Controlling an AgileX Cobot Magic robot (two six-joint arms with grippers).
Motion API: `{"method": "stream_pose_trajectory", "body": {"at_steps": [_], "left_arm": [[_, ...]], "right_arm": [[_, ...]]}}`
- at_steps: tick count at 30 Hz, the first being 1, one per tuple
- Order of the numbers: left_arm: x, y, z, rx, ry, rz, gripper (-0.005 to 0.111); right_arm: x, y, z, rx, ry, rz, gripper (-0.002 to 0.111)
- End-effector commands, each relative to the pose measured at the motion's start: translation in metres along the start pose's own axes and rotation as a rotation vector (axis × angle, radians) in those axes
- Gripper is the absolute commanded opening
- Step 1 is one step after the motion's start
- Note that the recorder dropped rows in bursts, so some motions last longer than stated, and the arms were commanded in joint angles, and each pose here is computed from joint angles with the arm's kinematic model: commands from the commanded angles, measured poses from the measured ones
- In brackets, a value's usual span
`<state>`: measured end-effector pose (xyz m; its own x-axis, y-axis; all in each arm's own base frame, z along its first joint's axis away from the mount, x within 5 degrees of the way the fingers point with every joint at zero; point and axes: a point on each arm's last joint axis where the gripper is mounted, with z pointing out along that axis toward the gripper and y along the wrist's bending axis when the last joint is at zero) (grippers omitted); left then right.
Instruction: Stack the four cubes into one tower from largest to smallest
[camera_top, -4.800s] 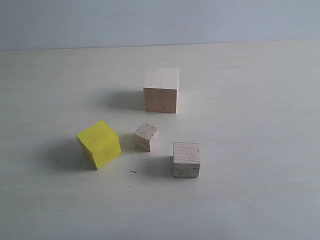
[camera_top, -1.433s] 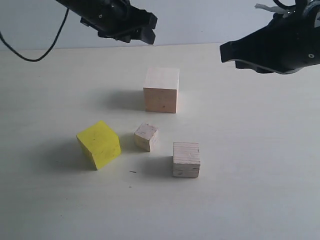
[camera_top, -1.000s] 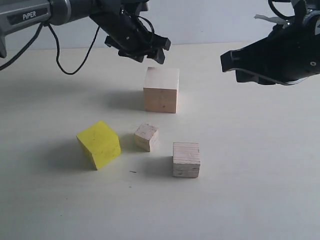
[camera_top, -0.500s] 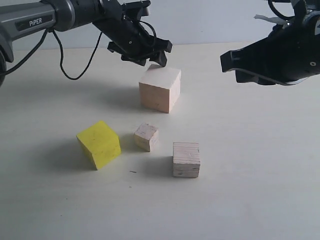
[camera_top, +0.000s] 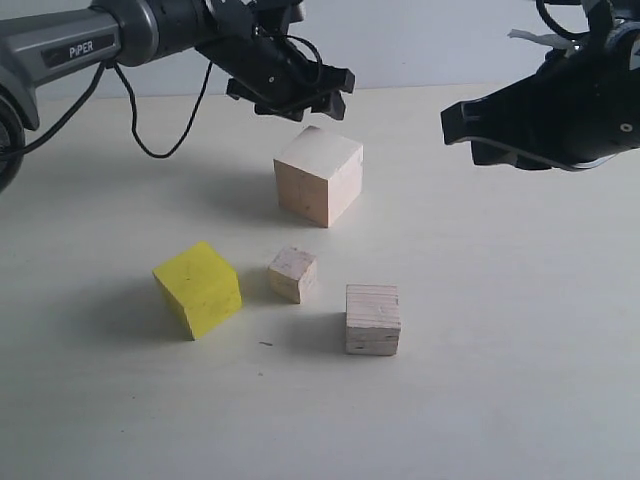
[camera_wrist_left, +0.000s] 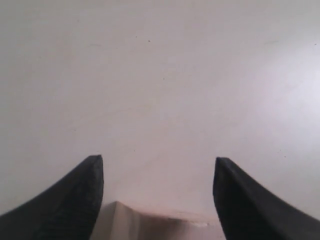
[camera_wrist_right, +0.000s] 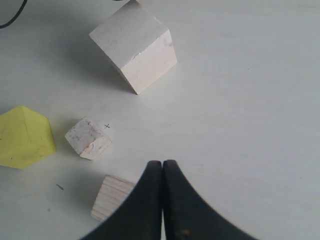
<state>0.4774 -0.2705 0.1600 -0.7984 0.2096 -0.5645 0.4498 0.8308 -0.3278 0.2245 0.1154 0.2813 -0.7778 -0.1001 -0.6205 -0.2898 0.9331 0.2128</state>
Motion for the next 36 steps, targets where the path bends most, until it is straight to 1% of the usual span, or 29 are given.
{"method": "stream_pose_trajectory", "body": {"at_steps": [1, 6, 7, 11, 13, 15, 17, 20, 24, 27, 36], "left_arm": [[0.012, -0.005, 0.014, 0.012, 0.057, 0.004, 0.062], [0.017, -0.004, 0.015, -0.011, 0.109, 0.037, 0.060], [0.017, -0.005, 0.013, -0.014, 0.117, 0.044, 0.057], [0.020, -0.001, 0.006, -0.049, 0.182, 0.080, 0.033], [0.023, -0.001, 0.005, -0.051, 0.219, 0.084, 0.031], [0.027, -0.001, 0.004, -0.046, 0.263, 0.083, 0.034], [0.031, -0.001, 0.002, -0.045, 0.310, 0.084, 0.042], [0.035, 0.002, 0.001, -0.080, 0.367, 0.064, 0.050], [0.040, 0.005, -0.004, -0.127, 0.428, 0.056, 0.051], [0.036, 0.006, -0.011, -0.133, 0.429, 0.041, 0.051], [0.025, -0.001, -0.039, -0.133, 0.422, 0.048, 0.051]], "right_arm": [[-0.002, 0.001, 0.000, -0.001, -0.013, -0.012, 0.000], [-0.001, 0.001, 0.000, 0.002, 0.002, -0.012, 0.000], [0.000, 0.000, 0.000, 0.003, 0.007, -0.012, 0.000], [0.002, 0.000, 0.000, 0.006, 0.032, -0.012, 0.000], [0.002, 0.000, 0.000, 0.006, 0.034, -0.008, 0.000], [0.002, 0.000, 0.000, 0.006, 0.034, -0.008, 0.000], [0.002, 0.000, 0.000, 0.006, 0.034, -0.008, 0.000], [0.002, 0.000, 0.000, 0.006, 0.034, -0.010, 0.000], [0.003, 0.000, 0.000, 0.008, 0.046, -0.010, 0.000], [0.004, 0.000, 0.000, 0.009, 0.055, -0.010, 0.000], [0.005, 0.000, 0.000, 0.012, 0.068, -0.018, 0.000]]}}
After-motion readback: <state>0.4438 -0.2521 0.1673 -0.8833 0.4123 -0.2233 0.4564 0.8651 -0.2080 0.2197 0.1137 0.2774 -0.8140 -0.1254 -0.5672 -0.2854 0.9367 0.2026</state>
